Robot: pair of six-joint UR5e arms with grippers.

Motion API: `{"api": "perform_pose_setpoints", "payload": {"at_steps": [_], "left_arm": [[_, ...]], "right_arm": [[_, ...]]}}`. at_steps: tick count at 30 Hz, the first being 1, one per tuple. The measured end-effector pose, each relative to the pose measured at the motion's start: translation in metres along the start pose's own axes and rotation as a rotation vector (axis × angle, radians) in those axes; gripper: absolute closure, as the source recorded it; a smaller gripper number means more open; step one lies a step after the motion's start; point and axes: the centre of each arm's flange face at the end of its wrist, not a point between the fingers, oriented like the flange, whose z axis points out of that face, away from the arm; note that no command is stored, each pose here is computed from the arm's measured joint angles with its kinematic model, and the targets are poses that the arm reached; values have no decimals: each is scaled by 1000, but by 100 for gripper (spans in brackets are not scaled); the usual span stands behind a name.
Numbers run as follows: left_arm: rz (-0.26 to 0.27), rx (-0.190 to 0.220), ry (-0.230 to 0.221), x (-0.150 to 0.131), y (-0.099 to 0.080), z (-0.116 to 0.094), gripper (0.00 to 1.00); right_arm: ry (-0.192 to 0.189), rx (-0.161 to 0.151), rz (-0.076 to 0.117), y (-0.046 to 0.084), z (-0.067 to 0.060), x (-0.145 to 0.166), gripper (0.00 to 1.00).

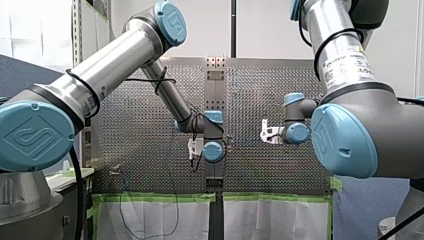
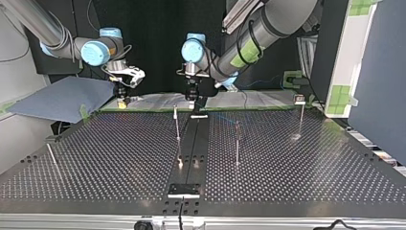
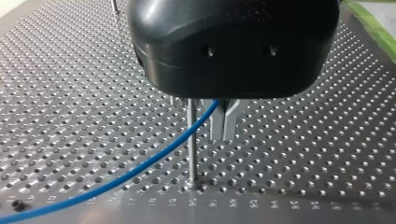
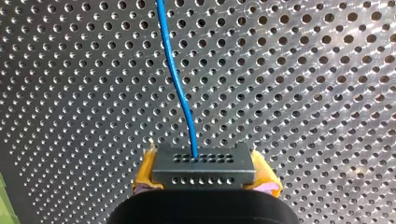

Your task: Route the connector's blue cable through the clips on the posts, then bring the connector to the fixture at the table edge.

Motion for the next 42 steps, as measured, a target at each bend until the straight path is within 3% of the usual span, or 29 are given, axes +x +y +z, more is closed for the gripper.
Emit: {"api": "perform_pose_setpoints", "payload": {"at_steps": [15,30,42], "left_arm": [[-4,-5,-7,-7,3,7,96],[1,-13,-12,-20,12,33,96],[14,-22,-6,-28,16,46,96]], "right_arm": [[2,3,1,0,4,5,100],[6,0,3,2,7,7,100],[12,-13,6,10,12,12,100]]}}
